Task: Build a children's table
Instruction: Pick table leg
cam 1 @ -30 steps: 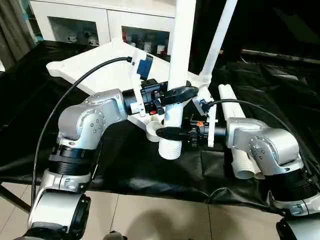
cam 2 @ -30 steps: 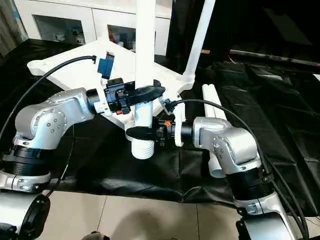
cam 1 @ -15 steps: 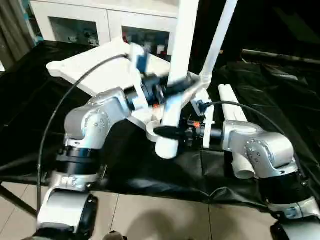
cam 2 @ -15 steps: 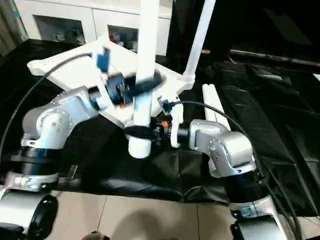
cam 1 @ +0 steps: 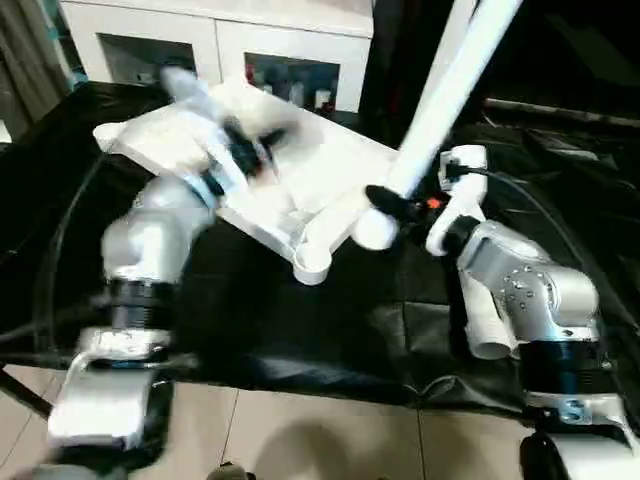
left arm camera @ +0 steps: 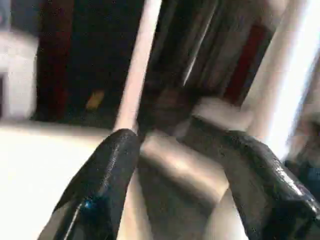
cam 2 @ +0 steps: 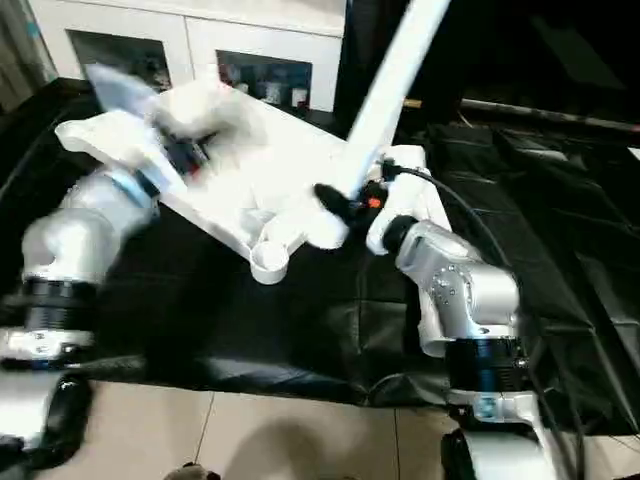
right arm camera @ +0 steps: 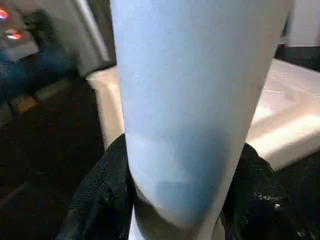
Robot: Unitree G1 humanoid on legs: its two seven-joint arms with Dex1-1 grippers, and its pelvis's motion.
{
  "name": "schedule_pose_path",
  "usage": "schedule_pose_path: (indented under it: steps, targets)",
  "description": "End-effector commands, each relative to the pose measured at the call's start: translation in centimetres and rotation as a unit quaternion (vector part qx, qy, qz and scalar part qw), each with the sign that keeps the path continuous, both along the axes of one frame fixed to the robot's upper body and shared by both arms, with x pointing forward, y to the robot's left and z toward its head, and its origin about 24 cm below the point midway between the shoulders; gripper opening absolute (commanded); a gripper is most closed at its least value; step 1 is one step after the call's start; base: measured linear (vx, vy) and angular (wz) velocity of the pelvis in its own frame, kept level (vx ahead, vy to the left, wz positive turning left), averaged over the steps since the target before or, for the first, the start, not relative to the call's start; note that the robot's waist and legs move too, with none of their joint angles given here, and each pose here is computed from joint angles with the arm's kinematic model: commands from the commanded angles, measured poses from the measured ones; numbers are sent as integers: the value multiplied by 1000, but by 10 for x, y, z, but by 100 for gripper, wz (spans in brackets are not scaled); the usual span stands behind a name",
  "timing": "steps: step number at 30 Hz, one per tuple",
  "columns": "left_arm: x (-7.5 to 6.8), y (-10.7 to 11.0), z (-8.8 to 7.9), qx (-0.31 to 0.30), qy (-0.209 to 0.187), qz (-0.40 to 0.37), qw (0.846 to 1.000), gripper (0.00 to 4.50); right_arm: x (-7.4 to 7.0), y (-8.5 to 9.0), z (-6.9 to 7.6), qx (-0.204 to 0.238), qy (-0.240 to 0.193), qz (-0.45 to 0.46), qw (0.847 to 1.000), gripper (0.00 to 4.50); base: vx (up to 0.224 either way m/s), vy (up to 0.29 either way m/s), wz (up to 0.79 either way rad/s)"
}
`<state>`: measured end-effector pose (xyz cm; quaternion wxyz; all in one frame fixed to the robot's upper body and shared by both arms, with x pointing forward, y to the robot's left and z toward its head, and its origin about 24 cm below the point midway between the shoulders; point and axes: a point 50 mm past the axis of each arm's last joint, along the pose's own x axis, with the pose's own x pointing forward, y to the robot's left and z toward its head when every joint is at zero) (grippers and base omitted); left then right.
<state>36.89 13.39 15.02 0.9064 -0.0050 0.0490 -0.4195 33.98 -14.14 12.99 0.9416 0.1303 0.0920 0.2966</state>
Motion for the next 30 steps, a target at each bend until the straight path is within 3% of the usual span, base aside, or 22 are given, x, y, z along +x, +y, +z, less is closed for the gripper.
schedule_pose_path:
  steps: [1, 3, 6, 11, 21, 25, 30]
  targets:
    - [-2, -7, -20, 174, -7, -63, 983, 343, 0, -12, -4, -25, -4, -30, 999, 189, 0, 0, 0]
    - [-4, -6, -32, 251, -6, -99, 963, 367, 0, -13, -6, -29, -2, -35, 999, 189, 0, 0, 0]
    - [-4, -4, -42, 319, -9, -127, 939, 385, -1, -13, -7, -36, -2, -39, 999, 189, 0, 0, 0]
    - [-8, -8, -53, 342, 8, -193, 920, 422, -3, -15, -7, -40, -4, -43, 998, 189, 0, 0, 0]
    - [-11, -6, -65, 346, 38, -222, 911, 422, -6, -17, -11, -47, -1, -49, 998, 189, 0, 0, 0]
    - [-17, -9, -69, 322, 64, -256, 909, 385, -5, -16, -11, -49, 1, -48, 998, 189, 0, 0, 0]
    - [-24, -11, -76, 322, 90, -298, 894, 347, -4, -15, -11, -52, 0, -43, 998, 189, 0, 0, 0]
